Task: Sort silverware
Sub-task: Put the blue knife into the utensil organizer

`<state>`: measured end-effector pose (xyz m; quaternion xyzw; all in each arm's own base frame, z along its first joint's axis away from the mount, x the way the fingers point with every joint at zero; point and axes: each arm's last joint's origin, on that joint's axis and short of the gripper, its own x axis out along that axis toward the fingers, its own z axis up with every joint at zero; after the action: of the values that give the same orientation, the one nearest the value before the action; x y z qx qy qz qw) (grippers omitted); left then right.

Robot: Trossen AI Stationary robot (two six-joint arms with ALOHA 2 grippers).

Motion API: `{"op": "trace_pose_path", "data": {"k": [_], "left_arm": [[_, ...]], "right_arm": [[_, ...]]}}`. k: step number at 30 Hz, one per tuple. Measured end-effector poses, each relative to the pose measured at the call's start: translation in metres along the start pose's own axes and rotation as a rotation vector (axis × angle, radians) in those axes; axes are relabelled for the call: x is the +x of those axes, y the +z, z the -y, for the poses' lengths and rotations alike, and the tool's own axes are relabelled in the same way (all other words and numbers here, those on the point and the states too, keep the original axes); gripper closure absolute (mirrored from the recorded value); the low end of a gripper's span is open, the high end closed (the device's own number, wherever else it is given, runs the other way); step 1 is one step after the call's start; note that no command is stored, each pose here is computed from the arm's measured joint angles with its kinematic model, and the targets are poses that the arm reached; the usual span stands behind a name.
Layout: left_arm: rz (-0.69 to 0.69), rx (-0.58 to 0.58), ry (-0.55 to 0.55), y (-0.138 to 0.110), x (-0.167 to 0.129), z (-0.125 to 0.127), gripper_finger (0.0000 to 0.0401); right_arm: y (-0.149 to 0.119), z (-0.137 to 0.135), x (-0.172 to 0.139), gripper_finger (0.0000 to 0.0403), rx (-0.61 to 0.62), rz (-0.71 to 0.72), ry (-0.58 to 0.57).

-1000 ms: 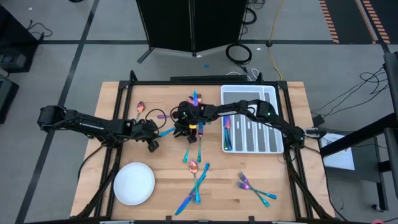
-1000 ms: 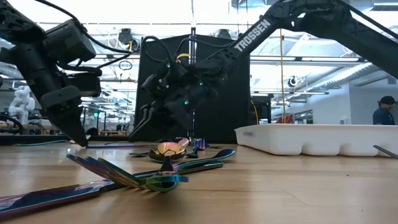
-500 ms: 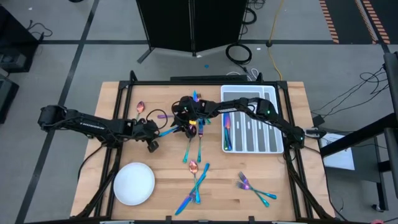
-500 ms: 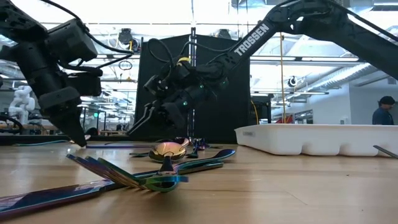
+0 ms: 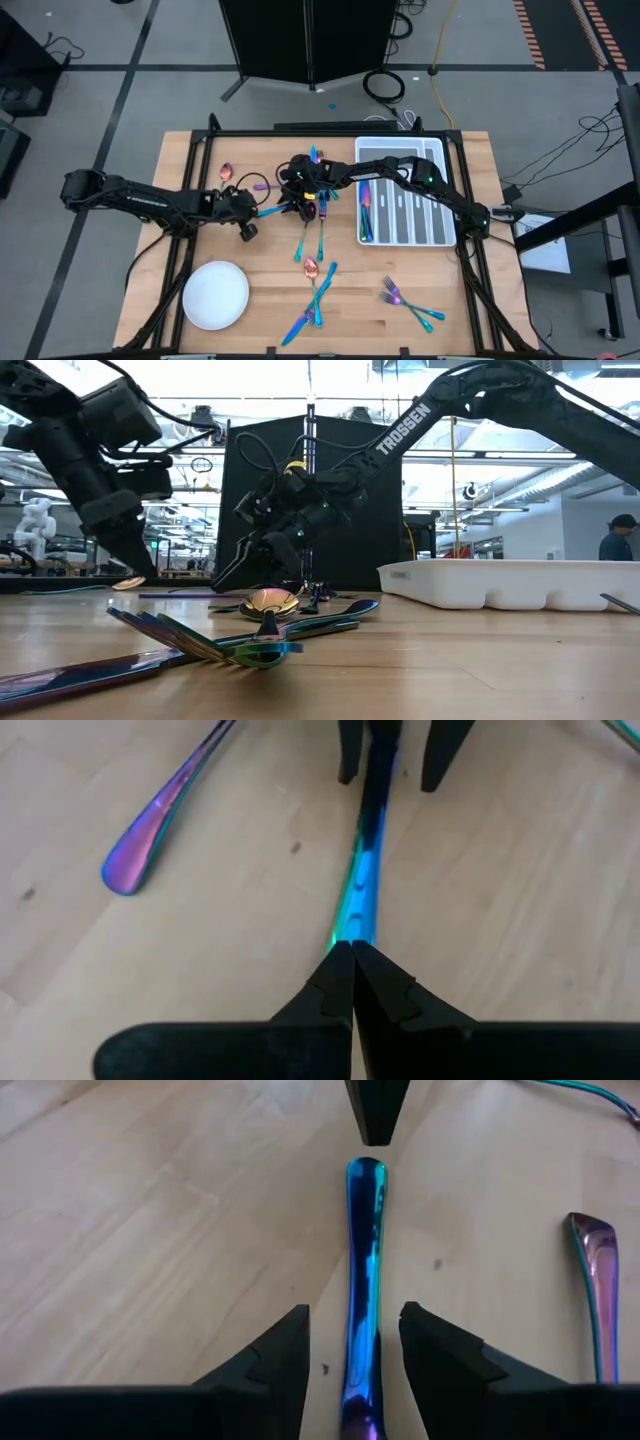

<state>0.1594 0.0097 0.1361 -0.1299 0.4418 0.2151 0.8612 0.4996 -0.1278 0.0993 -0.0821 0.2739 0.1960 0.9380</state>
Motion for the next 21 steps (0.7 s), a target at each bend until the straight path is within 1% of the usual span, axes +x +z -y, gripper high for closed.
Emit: {"op": "trace_pose_path", "data": {"k": [10, 16, 21], "left_arm": [[-0.039, -0.027, 0.013, -0.015, 0.007, -0.005, 0.0401], [0.009, -0.015, -0.011, -0.01, 0.007, -0.003, 0.0401], [0.002, -0.016, -0.041, -0.01, 0.007, -0.002, 0.0401]], "right_arm": [[0.001, 0.0, 0.0, 0.0261, 0.005, 0.008, -0.004], [0.002, 0.001, 0.0, 0.0261, -0.005, 0.014, -0.009], [0.002, 0.001, 0.0, 0.0261, -0.01, 0.014, -0.009]]}}
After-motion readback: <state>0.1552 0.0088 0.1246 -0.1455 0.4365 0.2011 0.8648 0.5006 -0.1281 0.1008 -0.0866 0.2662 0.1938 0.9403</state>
